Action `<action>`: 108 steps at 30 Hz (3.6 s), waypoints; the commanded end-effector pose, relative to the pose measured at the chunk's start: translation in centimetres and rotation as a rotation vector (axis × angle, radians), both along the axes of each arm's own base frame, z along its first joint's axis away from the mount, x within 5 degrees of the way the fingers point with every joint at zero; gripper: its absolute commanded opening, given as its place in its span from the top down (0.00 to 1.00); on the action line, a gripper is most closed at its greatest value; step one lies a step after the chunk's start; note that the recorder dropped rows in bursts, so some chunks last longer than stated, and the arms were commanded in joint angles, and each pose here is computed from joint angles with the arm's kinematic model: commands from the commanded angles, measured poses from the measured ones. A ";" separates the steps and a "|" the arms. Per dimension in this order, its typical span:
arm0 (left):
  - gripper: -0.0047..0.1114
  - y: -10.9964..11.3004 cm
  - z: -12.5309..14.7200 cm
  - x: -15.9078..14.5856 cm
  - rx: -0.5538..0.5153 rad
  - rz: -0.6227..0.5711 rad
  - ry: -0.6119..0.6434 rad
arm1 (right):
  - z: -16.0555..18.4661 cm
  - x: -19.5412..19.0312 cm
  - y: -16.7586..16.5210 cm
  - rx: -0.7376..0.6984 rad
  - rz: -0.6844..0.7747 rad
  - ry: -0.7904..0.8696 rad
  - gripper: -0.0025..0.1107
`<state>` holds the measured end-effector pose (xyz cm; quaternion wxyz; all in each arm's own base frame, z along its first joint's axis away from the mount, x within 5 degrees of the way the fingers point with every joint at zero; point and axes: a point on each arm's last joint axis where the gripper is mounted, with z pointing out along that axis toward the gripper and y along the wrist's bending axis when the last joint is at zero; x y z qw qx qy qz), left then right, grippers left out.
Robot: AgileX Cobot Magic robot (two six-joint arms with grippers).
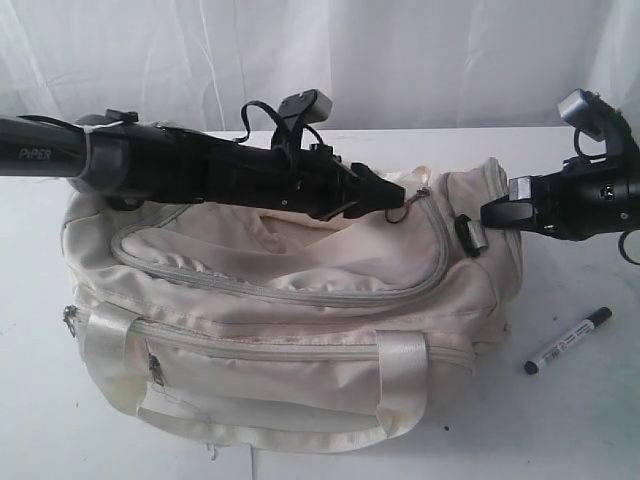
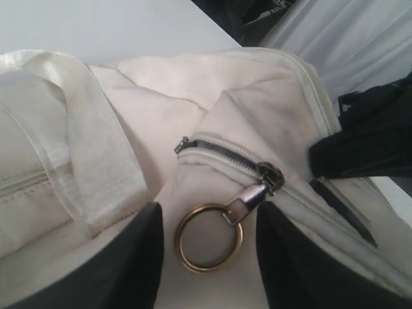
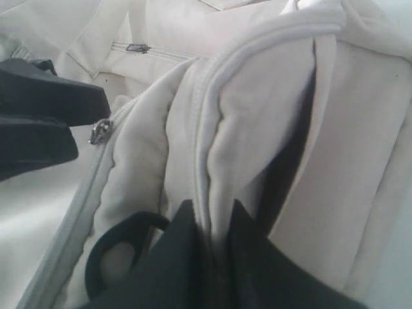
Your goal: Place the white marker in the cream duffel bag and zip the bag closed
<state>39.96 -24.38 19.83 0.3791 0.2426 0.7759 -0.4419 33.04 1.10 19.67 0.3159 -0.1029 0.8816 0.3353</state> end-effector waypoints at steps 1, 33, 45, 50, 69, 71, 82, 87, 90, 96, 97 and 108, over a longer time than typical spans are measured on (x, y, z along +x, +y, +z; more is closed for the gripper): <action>0.53 -0.3 -0.9 0.0 -0.049 -0.032 0.041 | 0.2 -0.2 0.2 0.022 0.032 -0.006 0.88; 0.78 0.0 -0.2 -0.5 -0.055 -0.095 0.023 | 0.2 -0.2 0.2 0.021 0.033 -0.007 0.88; 0.54 0.4 -0.6 -0.5 0.040 -0.096 0.029 | 0.2 -0.2 0.2 0.023 0.034 -0.007 0.88; 0.52 0.8 -0.9 0.1 0.094 -0.038 -0.010 | 0.2 -0.2 0.3 0.024 0.036 -0.006 0.88; 0.52 0.2 -0.5 0.1 0.087 -0.050 -0.115 | 0.2 -0.1 0.2 0.026 0.030 -0.007 0.88; 0.52 -0.2 -0.6 -0.1 0.098 -0.061 -0.128 | 0.3 -0.1 0.3 0.032 0.025 -0.009 0.88; 0.52 -0.4 -1.3 -0.1 0.171 -0.060 -0.160 | 0.4 -0.1 0.4 0.051 0.031 -0.008 0.88; 0.52 -0.4 -1.4 0.0 0.180 -0.047 -0.159 | 0.4 -0.1 0.4 0.054 0.031 -0.008 0.88; 0.52 -0.5 -1.1 0.3 0.164 -0.037 -0.162 | 0.4 -0.1 0.4 0.051 0.035 -0.012 0.88; 0.52 -2.0 0.0 0.6 0.105 -0.079 -0.193 | 0.5 -0.1 0.4 0.057 0.036 -0.013 0.88; 0.52 -2.0 -0.2 0.6 0.114 -0.079 -0.193 | 0.5 -0.2 0.4 0.059 0.039 -0.013 0.88; 0.87 -2.3 -1.1 0.5 0.158 -0.086 -0.169 | 0.5 -0.2 0.5 0.064 0.044 -0.012 0.88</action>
